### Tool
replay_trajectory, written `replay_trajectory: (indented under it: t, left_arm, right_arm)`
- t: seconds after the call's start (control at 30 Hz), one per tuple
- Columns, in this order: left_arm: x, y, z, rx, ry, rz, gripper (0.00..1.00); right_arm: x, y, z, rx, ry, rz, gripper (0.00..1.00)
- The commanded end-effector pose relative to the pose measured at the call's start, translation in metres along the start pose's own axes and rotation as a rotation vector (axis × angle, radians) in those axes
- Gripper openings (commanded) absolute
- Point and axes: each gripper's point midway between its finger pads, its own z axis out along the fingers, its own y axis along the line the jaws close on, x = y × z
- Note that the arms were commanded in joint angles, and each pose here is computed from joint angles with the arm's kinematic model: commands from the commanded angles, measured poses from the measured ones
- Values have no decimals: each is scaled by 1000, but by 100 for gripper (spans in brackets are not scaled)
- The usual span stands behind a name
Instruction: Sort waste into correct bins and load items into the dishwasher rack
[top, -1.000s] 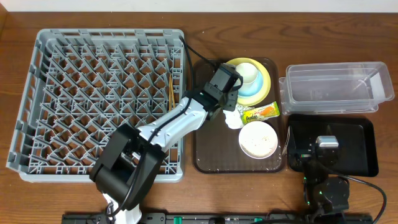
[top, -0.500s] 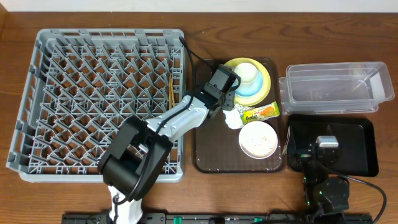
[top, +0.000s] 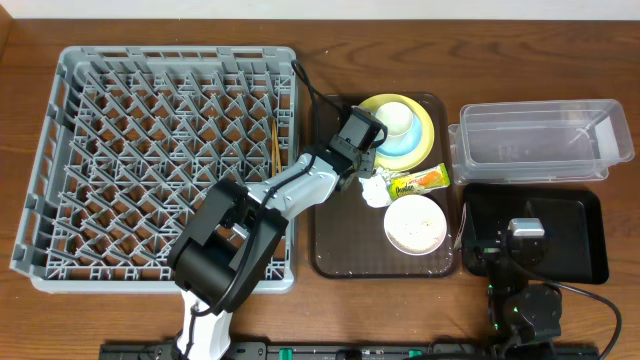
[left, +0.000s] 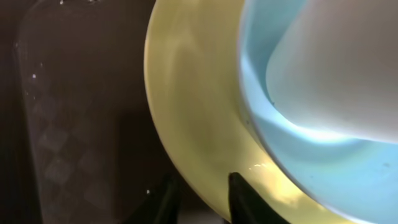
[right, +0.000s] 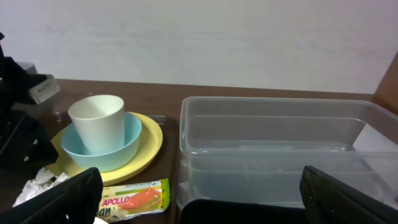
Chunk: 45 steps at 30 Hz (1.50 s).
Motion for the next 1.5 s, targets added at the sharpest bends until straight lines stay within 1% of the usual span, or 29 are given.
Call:
replay_trajectory:
  t: [0.0,0.43,0.53,0.67,0.77,0.97,1.03,1.13,1.17,1.3,1.47]
  left_arm:
    - [6,7,5,-26,15,11,27]
    - [27,16,2,-62,101,24,26]
    - [30,17,2,-68,113,27,27]
    - [32,23,-2,-78,134,69,27]
    - [32,32,-11,-95,154,73,27]
    - [23,47,-29,-112,152,43,27]
    - [19,49,-33,-112,144,37,29]
    - [13,49,-40,-107,127,32,40]
    - [11,48,-43,-105,122,32,41]
    - [2,46,-57,-95,96,29,41]
    - [-23,41,-107,-55,11,17,39]
  right_arm:
    - [2,-2,0,7,5,-5,99]
    - [2,-2,0,7,5,-5,99]
    - [2,-2,0,7,5,-5,99]
    - [2,-2,0,7,5,-5,99]
    - [2,-2,0,7,5,-5,99]
    - [2,-2,0,7,5,-5,99]
    - [2,-2,0,7,5,-5,99]
    - [2,-2,0,7,5,-5,99]
    - [2,-2,0,7,5,-5,99]
    - [2,-2,0,7,5,-5,99]
    - [2,-2,0,7,5,-5,99]
